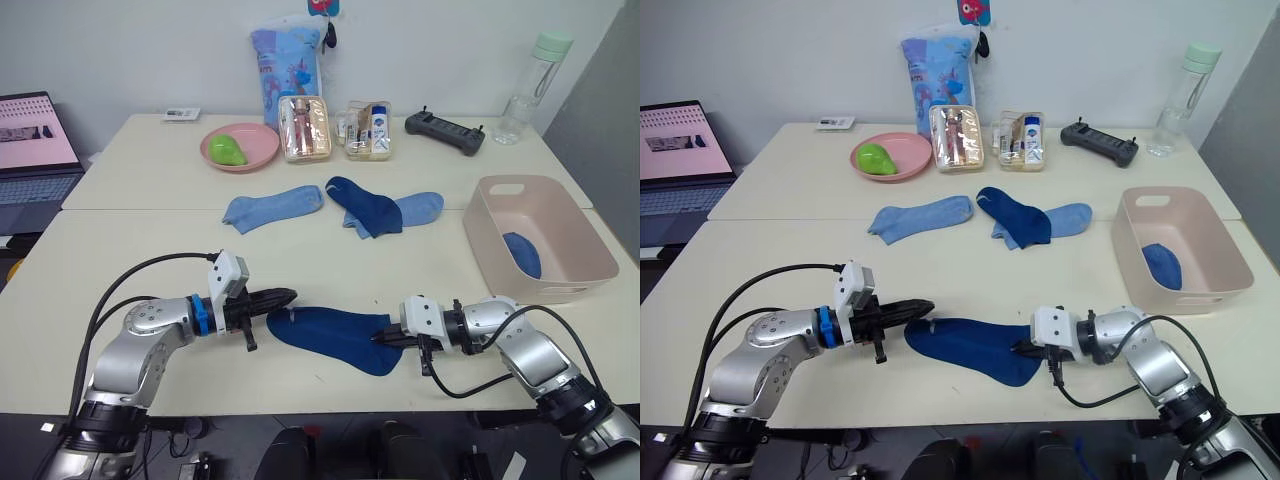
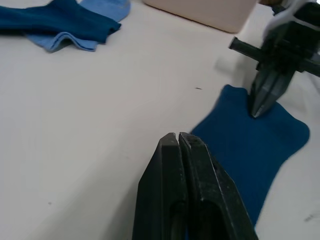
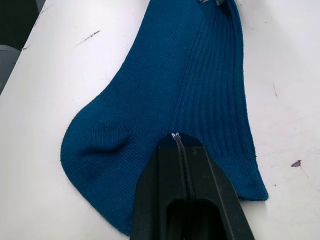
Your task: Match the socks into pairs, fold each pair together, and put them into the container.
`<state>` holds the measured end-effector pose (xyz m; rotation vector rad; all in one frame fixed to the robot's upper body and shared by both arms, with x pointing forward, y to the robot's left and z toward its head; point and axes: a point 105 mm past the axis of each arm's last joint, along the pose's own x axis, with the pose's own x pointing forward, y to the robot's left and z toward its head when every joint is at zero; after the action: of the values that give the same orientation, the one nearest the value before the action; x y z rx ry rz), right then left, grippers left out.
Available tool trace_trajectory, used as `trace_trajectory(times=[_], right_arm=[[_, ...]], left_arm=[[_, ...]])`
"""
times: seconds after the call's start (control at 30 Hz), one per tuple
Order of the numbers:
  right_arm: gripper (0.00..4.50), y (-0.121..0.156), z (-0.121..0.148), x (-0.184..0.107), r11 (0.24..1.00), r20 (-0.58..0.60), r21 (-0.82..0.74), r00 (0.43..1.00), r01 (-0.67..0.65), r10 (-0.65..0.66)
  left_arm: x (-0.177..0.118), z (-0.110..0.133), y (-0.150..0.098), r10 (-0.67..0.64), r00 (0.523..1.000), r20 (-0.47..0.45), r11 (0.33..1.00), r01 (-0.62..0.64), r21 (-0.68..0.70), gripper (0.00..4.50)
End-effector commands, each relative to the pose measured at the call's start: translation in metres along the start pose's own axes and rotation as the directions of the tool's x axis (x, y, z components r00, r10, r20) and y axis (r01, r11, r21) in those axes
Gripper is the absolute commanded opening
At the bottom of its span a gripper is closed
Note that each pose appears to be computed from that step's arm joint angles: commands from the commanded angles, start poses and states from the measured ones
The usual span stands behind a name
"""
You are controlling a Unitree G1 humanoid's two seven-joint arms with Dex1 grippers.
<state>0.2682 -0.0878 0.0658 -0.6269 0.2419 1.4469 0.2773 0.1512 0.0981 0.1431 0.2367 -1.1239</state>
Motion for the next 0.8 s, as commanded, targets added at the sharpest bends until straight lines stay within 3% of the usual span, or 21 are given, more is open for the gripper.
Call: trace_trajectory(times=[0.03,0.17,0.43,0.67,0.8], right_arm=[[0.0,0.003,-0.014,-0.002,1.0,-0.063,0.028,0.998,-0.01,0.012],[0.0,0.002,-0.013,-0.002,1.0,-0.062,0.025,0.998,-0.011,0.013],[0.0,0.006,-0.014,-0.002,0.999,-0.067,0.027,0.997,-0.033,0.035],[0.0,0.008,-0.02,-0.002,0.999,-0.082,0.02,0.996,-0.04,0.041],[0.0,0.009,-0.02,-0.002,0.999,-0.083,0.02,0.996,-0.043,0.045]], left_arm=[[0.006,-0.004,-0.007,-0.018,1.0,-0.022,0.999,0.019,0.032,0.05],[0.008,-0.024,0.004,0.037,0.995,-0.09,0.997,-0.031,0.067,0.05],[0.004,-0.023,0.02,0.113,0.993,-0.04,0.994,-0.112,0.01,0.05],[0.004,-0.015,0.029,0.154,0.987,0.043,0.975,-0.145,-0.167,0.05],[-0.001,-0.02,0.035,0.182,0.983,0.017,0.952,-0.171,-0.254,0.05]])
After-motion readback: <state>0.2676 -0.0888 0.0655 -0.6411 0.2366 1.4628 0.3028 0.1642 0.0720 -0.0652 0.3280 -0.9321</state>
